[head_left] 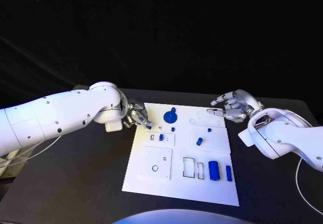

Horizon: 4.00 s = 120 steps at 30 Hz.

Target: Assemble the parts on the task board

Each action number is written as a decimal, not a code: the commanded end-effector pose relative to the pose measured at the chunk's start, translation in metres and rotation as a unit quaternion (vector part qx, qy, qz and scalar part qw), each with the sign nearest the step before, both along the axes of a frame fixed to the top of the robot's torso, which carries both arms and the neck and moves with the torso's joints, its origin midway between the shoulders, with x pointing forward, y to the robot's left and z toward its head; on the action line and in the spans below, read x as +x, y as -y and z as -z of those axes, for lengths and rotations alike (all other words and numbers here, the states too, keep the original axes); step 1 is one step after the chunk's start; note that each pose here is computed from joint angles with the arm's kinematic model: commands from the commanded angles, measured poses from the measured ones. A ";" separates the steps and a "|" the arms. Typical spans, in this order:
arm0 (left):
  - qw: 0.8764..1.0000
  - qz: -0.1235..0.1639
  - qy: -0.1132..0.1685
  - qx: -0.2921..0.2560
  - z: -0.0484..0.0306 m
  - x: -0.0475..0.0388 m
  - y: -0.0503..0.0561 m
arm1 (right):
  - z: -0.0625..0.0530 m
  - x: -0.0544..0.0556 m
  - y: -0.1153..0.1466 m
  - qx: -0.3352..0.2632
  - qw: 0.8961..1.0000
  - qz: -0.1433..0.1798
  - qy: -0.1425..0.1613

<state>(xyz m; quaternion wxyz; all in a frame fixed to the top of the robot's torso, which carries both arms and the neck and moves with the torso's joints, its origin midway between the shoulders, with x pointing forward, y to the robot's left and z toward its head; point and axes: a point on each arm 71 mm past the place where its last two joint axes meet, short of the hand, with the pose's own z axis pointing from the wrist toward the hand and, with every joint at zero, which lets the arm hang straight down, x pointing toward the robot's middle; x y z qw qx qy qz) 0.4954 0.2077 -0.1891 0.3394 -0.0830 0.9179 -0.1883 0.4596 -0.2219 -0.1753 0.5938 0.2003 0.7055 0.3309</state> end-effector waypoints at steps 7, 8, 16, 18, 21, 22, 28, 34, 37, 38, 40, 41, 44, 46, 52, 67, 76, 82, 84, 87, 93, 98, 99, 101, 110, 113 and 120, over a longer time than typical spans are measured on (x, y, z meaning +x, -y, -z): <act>0.999 -0.002 0.053 -0.009 0.0079 -0.0124 0.007 | 0.001 0.000 -0.001 -0.002 1.000 -0.005 0.002; 0.998 0.000 0.055 -0.007 0.0099 -0.0142 0.008 | 0.002 0.000 -0.001 -0.002 1.000 -0.005 0.002; 0.998 0.014 0.062 0.002 0.0205 -0.0218 0.017 | 0.003 0.000 -0.001 -0.003 1.000 -0.006 0.001; 0.998 0.017 0.063 0.005 0.0217 -0.0229 0.018 | 0.003 0.000 -0.001 -0.003 1.000 -0.006 0.001; 0.998 0.026 0.064 0.013 0.0231 -0.0243 0.020 | 0.003 0.000 -0.001 -0.003 1.000 -0.006 0.001; 0.997 0.028 0.065 0.016 0.0234 -0.0247 0.021 | 0.003 0.000 -0.001 -0.003 1.000 -0.006 0.001; 0.996 0.040 0.073 0.032 0.0237 -0.0258 0.023 | 0.003 0.000 -0.001 -0.004 1.000 -0.006 0.001; 0.995 0.049 0.074 0.044 0.0241 -0.0271 0.023 | 0.003 0.000 -0.001 -0.004 1.000 -0.006 0.001; 0.995 0.052 0.074 0.049 0.0244 -0.0274 0.023 | 0.003 0.000 -0.001 -0.004 1.000 -0.005 0.001; 0.995 0.052 0.074 0.050 0.0245 -0.0273 0.023 | 0.003 0.000 -0.001 -0.004 1.000 -0.005 0.001; 0.994 0.053 0.074 0.052 0.0247 -0.0273 0.023 | 0.003 0.000 -0.001 -0.004 1.000 -0.006 0.001; 0.994 0.054 0.073 0.053 0.0249 -0.0273 0.023 | 0.003 0.000 -0.001 -0.004 1.000 -0.006 0.001; 0.994 0.056 0.071 0.055 0.0253 -0.0274 0.023 | 0.003 0.000 -0.002 -0.004 1.000 -0.007 0.001; 0.994 0.057 0.070 0.056 0.0256 -0.0275 0.023 | 0.003 0.000 -0.002 -0.004 1.000 -0.007 0.001; 0.994 0.059 0.067 0.058 0.0268 -0.0278 0.023 | 0.003 0.000 -0.002 -0.004 1.000 -0.007 0.003; 0.994 0.064 0.057 0.061 0.0327 -0.0303 0.024 | 0.003 -0.001 -0.003 -0.006 1.000 -0.011 0.003; 0.994 0.066 0.053 0.062 0.0353 -0.0319 0.025 | 0.003 -0.001 -0.002 -0.006 1.000 -0.011 0.003; 0.994 0.067 0.051 0.063 0.0358 -0.0324 0.025 | 0.003 -0.001 -0.002 -0.006 1.000 -0.011 0.003; 0.994 0.069 0.050 0.063 0.0360 -0.0326 0.025 | 0.003 -0.001 -0.002 -0.006 1.000 -0.011 0.003; 0.994 0.070 0.048 0.064 0.0362 -0.0330 0.025 | 0.003 -0.001 -0.002 -0.006 1.000 -0.011 0.003; 0.995 0.071 0.044 0.063 0.0365 -0.0334 0.026 | 0.003 -0.001 -0.002 -0.006 1.000 -0.010 0.003; 0.995 0.071 0.044 0.062 0.0367 -0.0332 0.026 | 0.003 -0.001 -0.001 -0.006 1.000 -0.009 0.004; 0.995 0.071 0.043 0.062 0.0368 -0.0331 0.026 | 0.003 -0.001 -0.001 -0.006 1.000 -0.009 0.004; 0.995 0.071 0.043 0.062 0.0369 -0.0329 0.026 | 0.003 -0.001 -0.001 -0.006 1.000 -0.009 0.005; 0.995 0.069 0.042 0.062 0.0374 -0.0320 0.026 | 0.003 -0.001 -0.001 -0.006 1.000 -0.008 0.005; 0.995 0.069 0.042 0.062 0.0375 -0.0317 0.026 | 0.002 -0.001 -0.001 -0.006 1.000 -0.008 0.006; 0.995 0.068 0.040 0.061 0.0379 -0.0311 0.027 | 0.002 -0.001 -0.001 -0.006 1.000 -0.008 0.006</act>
